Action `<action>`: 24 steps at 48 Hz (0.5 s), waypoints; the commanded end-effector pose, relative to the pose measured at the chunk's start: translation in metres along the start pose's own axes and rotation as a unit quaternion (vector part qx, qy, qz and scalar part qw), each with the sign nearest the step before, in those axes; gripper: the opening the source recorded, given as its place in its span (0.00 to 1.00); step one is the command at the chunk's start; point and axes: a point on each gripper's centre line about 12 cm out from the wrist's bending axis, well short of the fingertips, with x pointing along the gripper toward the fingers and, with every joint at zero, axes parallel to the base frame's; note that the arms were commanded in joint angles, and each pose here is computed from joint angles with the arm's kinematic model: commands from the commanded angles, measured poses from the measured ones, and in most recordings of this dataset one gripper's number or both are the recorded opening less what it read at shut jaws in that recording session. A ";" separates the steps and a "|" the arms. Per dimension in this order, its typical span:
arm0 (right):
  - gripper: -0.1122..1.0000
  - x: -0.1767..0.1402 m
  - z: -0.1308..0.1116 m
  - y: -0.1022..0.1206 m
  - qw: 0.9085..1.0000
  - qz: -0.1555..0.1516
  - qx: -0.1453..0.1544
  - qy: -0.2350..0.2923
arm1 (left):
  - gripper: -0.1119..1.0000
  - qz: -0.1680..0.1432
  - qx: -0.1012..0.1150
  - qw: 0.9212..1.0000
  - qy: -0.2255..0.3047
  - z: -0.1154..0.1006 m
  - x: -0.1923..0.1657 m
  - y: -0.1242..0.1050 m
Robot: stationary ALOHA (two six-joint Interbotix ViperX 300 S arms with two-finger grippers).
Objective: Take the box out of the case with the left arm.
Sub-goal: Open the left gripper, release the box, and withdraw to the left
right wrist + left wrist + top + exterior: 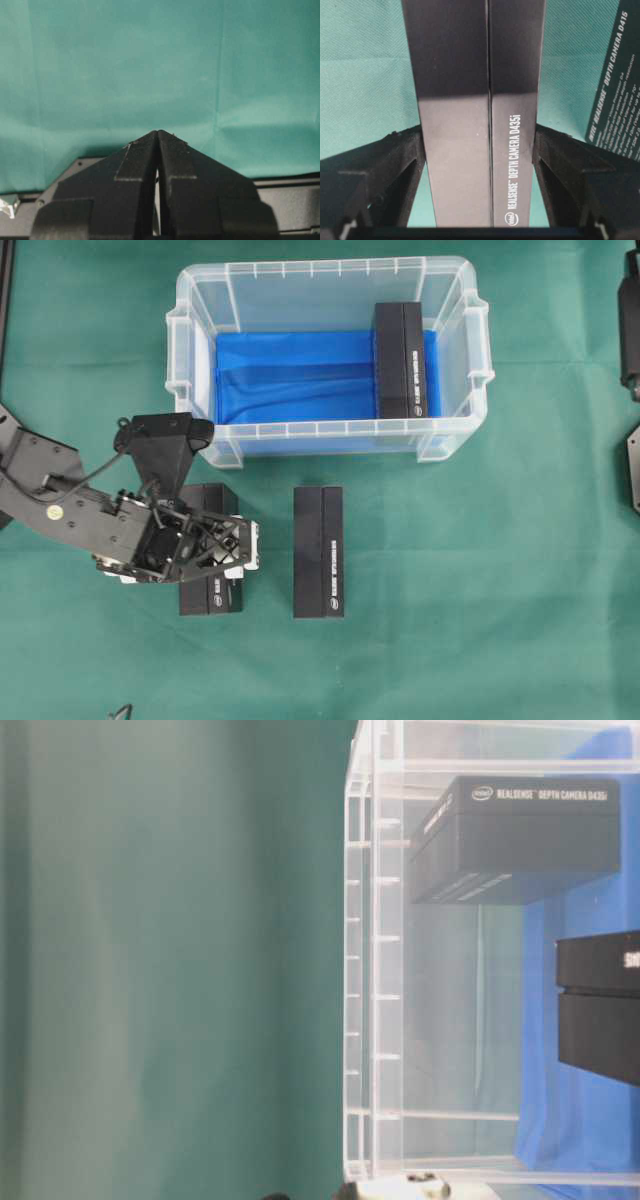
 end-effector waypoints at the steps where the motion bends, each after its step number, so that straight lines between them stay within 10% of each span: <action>1: 0.10 -0.004 0.001 0.000 1.000 0.000 0.002 -0.008 | 0.67 -0.009 -0.002 1.000 0.003 0.001 -0.001 0.000; 10: 0.10 -0.004 0.001 0.000 1.000 0.000 0.002 -0.008 | 0.92 -0.017 -0.002 1.000 0.007 0.000 -0.002 -0.002; 24: 0.10 -0.004 0.001 0.000 1.000 0.000 0.002 -0.008 | 0.92 -0.028 -0.002 1.000 0.011 -0.001 -0.006 -0.006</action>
